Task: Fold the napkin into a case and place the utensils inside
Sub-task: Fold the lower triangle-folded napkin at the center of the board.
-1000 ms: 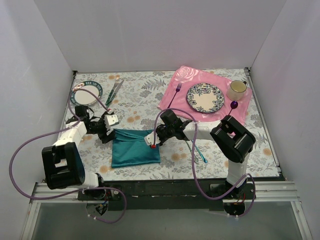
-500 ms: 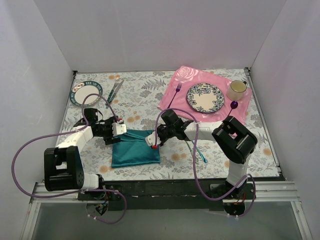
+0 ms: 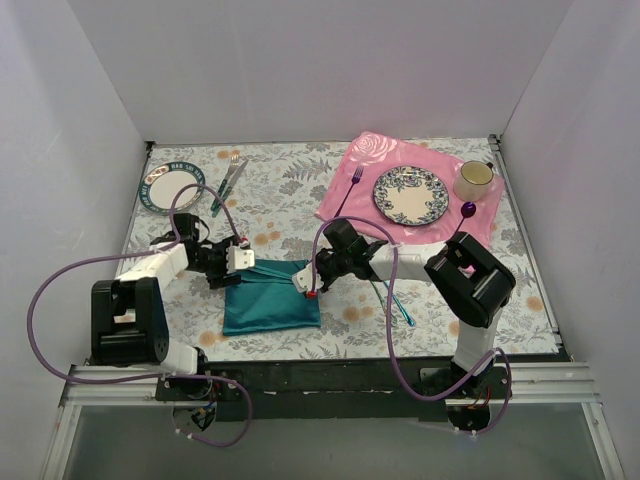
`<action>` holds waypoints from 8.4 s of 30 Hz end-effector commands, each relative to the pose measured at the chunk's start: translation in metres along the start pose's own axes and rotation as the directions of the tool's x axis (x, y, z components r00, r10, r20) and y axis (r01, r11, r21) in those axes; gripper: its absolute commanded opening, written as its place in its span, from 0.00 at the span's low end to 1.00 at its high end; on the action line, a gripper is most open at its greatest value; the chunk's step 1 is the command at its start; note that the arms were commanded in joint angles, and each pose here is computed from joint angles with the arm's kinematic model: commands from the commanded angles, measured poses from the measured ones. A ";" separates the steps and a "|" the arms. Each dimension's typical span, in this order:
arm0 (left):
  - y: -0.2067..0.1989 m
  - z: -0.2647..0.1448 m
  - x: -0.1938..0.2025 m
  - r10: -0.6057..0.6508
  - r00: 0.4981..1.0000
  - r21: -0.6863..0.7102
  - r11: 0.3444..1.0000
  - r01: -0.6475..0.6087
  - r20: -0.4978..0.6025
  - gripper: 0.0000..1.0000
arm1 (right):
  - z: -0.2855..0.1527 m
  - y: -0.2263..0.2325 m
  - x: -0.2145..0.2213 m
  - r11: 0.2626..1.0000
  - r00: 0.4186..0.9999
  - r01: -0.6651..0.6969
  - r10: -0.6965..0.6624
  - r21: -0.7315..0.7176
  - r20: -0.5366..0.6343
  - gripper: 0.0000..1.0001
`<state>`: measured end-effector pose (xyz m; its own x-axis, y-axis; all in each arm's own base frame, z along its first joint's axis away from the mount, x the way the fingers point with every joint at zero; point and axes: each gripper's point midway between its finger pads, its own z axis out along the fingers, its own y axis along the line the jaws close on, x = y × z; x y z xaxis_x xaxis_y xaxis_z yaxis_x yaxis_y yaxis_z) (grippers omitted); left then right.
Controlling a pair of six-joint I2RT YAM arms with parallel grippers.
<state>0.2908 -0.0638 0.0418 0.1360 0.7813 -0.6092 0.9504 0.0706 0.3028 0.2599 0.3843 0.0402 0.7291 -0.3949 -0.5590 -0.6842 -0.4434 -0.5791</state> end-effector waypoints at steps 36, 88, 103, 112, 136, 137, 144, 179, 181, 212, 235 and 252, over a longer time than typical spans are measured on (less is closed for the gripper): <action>-0.011 -0.022 -0.024 0.066 0.998 0.035 0.997 -0.066 0.016 0.00 | -0.028 -0.022 -0.027 0.996 0.995 0.071 -0.075 0.062 0.071 0.01; -0.076 -0.028 -0.033 -0.050 0.998 0.180 0.983 0.042 0.039 0.33 | -0.013 0.049 -0.036 0.987 0.991 0.095 -0.082 -0.129 0.106 0.01; -0.018 -0.026 -0.060 -0.359 0.929 0.106 0.931 0.349 0.093 0.28 | -0.010 0.060 -0.027 0.978 0.993 0.104 -0.091 -0.181 0.079 0.01; -0.054 0.010 -0.027 -0.345 0.936 0.120 0.928 0.352 -0.074 0.15 | -0.008 0.062 -0.021 0.977 0.997 0.073 -0.064 -0.200 0.053 0.01; -0.024 0.041 -0.025 -0.368 0.920 0.103 0.918 0.382 -0.134 0.08 | -0.083 0.020 -0.036 0.995 1.000 0.020 -0.022 -0.095 -0.016 0.69; -0.026 0.039 -0.025 -0.358 0.924 0.100 0.923 0.372 -0.135 0.08 | -0.088 0.018 -0.041 0.995 0.999 -0.031 0.030 -0.092 -0.014 0.69; -0.027 0.035 -0.031 -0.324 0.940 0.087 0.939 0.334 -0.109 0.08 | -0.093 -0.052 -0.060 0.849 0.851 -0.525 0.522 0.059 0.057 0.46; -0.032 0.032 -0.038 -0.289 0.952 0.073 0.952 0.296 -0.097 0.08 | -0.041 -0.016 -0.021 -0.288 -0.288 -0.957 0.958 -0.035 -0.014 0.44; -0.033 0.032 -0.037 -0.286 0.953 0.073 0.953 0.293 -0.098 0.08 | -0.040 -0.018 -0.022 -0.297 -0.297 -0.953 0.955 -0.053 -0.011 0.46; -0.033 0.019 -0.051 -0.328 0.942 0.064 0.941 0.332 -0.073 0.17 | -0.037 0.033 0.008 -0.358 -0.357 -0.934 0.925 0.017 -0.131 0.01; 0.003 0.040 -0.042 -0.705 0.709 0.030 0.708 0.705 -0.009 0.19 | -0.031 0.015 0.086 -0.171 -0.194 -0.965 0.976 0.199 -0.101 0.01; -0.008 0.026 -0.073 -0.374 0.927 -0.041 0.926 0.375 0.027 0.45 | -0.037 -0.001 0.073 -0.111 -0.125 -0.983 0.988 0.148 -0.091 0.01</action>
<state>0.2807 -0.1356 0.0685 -0.3235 0.6174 -0.7170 0.8988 0.4373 -0.0290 0.3048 0.3340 0.0260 -0.7799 -0.4439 -0.4413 -0.6255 0.5255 0.5768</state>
